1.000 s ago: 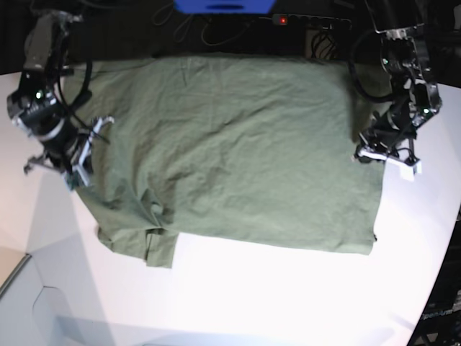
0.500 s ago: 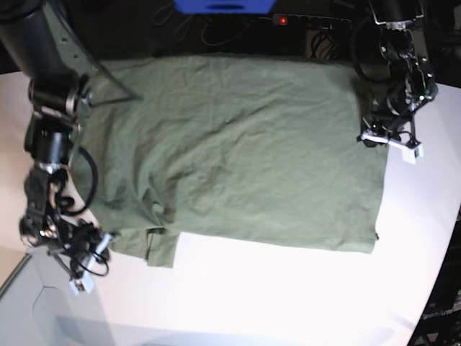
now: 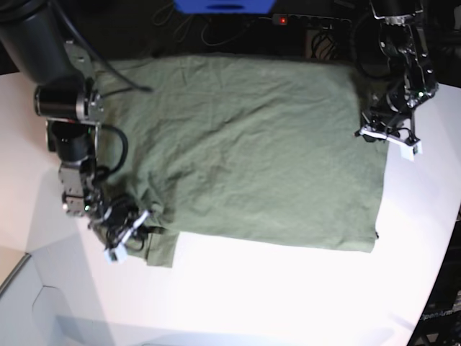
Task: Layout the t-shirt on the table in an organized manner, then fold the t-shirt properly
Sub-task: 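Drag the right gripper's corner along the shirt edge toward the hem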
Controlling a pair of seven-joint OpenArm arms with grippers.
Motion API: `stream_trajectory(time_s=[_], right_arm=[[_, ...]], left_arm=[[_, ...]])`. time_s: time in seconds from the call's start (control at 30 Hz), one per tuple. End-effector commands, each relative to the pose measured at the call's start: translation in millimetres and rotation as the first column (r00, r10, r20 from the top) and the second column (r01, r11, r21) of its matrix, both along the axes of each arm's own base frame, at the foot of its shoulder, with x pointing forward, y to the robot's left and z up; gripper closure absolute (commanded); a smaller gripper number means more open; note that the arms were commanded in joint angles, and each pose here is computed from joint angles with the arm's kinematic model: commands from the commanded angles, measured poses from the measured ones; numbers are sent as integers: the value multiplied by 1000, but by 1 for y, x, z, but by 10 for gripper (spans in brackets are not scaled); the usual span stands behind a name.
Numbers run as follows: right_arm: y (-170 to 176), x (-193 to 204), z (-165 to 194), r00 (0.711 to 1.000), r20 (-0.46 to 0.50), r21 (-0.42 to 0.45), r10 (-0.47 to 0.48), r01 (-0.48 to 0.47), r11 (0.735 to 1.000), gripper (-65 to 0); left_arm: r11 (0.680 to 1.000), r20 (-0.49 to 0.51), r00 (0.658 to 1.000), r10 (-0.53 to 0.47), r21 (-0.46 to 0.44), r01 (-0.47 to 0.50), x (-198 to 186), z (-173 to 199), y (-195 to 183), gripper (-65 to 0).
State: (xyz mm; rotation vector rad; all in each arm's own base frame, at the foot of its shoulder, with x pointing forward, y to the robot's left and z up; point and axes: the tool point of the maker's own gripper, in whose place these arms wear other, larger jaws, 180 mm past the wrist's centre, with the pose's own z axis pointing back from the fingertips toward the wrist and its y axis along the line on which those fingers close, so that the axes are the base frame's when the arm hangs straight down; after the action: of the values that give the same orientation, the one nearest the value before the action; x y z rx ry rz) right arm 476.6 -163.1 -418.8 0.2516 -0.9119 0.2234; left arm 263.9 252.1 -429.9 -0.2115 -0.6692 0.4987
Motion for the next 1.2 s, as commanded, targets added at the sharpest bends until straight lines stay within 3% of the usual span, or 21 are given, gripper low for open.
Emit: stream_trajectory(time_s=[0.0, 0.13, 0.2, 0.33, 0.43, 0.5, 0.57, 0.67, 0.77, 0.87, 0.93, 1.17], right_arm=[[-12, 19, 23, 996, 78, -28, -32, 34, 999, 0], [-36, 15, 10, 994, 64, -153, -90, 99, 983, 0], [-57, 15, 9, 985, 75, -226, -156, 169, 959, 0], [-107, 17, 19, 930, 168, -382, -326, 366, 848, 0], [-141, 16, 38, 872, 248, -425, -423, 490, 761, 0], [-144, 22, 55, 848, 298, -407, -438, 528, 746, 0], [-141, 27, 72, 830, 342, -358, -440, 548, 756, 0], [-129, 28, 88, 833, 374, -293, -408, 524, 800, 0], [-106, 22, 91, 868, 368, -272, -333, 443, 854, 0], [-77, 12, 87, 901, 336, -262, -273, 368, 892, 0], [-62, 1, 86, 913, 318, -257, -256, 342, 904, 0], [-2, -47, 81, 963, 240, -241, -118, 177, 954, 0]], left_arm=[[1000, 6, 1000, 5, 17, -5, 2, 5, 5, 0], [1000, 3, 1000, 10, 17, -10, 1, 2, 5, 0], [1000, 4, 1000, 10, 15, -10, 1, 3, 5, 0], [1000, -1, 1000, 9, 18, -9, 1, 1, 5, 0], [1000, -4, 1000, 6, 10, -6, 0, 0, 3, 0], [1000, -1, 1000, 5, 11, -5, 1, 2, 3, 0], [1000, 10, 1000, 2, 13, -2, 3, 6, 3, 0], [999, 64, 998, -17, 34, 15, 10, 25, 0, 0], [997, 159, 986, -51, 72, 40, 21, 60, -6, 0], [997, 210, 976, -54, 71, 40, 30, 75, -14, 0], [997, 239, 970, -47, 67, 32, 45, 82, -13, 0], [999, 101, 994, 29, -29, -27, 57, 24, -3, 0]])
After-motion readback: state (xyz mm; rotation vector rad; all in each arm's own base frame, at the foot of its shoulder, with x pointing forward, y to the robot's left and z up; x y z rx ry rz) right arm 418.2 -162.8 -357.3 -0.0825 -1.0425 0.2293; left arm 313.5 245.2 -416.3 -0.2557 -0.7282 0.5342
